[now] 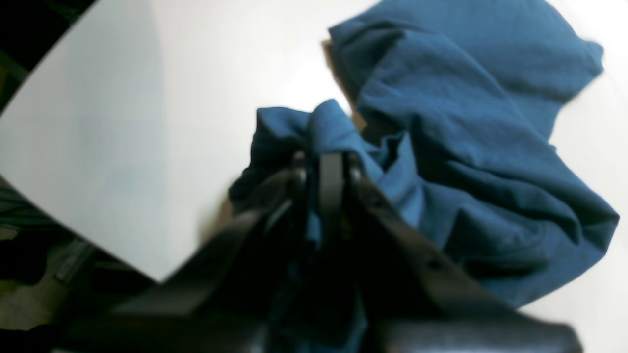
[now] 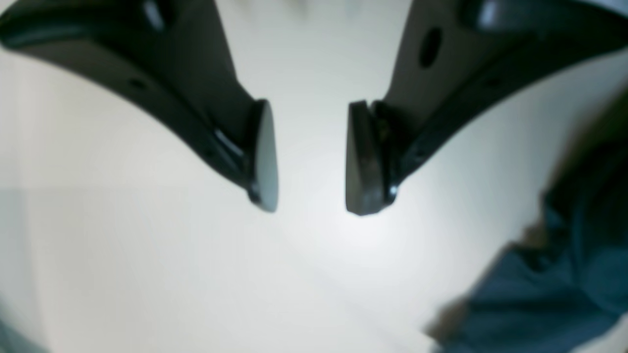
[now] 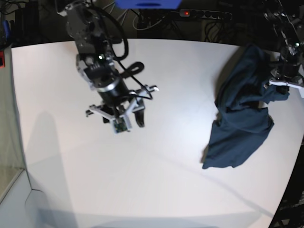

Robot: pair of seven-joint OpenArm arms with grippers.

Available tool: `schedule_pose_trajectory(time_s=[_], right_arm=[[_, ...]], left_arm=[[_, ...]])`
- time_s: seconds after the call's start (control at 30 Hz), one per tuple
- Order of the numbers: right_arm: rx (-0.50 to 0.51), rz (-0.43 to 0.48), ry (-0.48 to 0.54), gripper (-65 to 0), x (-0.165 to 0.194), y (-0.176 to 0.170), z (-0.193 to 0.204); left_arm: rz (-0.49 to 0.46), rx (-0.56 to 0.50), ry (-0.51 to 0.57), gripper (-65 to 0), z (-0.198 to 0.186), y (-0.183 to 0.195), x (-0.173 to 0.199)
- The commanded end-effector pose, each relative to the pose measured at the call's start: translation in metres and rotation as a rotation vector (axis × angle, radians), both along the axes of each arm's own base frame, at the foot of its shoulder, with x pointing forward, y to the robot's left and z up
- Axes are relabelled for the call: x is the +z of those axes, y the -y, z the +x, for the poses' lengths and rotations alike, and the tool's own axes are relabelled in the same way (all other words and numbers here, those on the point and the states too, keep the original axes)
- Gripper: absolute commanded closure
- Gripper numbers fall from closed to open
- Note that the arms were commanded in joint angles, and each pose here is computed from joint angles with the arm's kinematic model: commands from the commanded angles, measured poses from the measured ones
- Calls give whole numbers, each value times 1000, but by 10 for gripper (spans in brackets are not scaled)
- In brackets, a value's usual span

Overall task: Layout the t-shirt on the table in an organized manner, then fold the t-shirt properly
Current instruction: 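Grasp the shirt with the left gripper and reach the right gripper over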

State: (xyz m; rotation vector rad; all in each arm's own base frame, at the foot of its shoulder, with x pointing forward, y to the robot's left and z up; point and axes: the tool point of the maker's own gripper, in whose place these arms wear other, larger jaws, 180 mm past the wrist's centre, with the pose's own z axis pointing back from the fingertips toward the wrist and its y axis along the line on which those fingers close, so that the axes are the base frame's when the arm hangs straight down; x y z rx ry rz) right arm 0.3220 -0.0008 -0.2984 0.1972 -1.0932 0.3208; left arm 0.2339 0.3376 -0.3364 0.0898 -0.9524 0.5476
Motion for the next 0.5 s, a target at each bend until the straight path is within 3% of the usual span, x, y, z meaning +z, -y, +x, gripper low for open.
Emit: schedule_pose_trajectory(time_s=[0.0, 0.27, 0.4, 0.47], right_arm=[[18, 20, 36, -240, 11, -11, 9], [206, 17, -54, -241, -15, -96, 46], [259, -60, -104, -242, -38, -102, 73], [266, -49, -92, -242, -40, -105, 90]], left_arm=[[36, 4, 34, -4, 2, -8, 13], [37, 14, 1, -4, -12, -11, 6], [31, 13, -13, -4, -16, -8, 1], [35, 10, -9, -4, -16, -7, 3]])
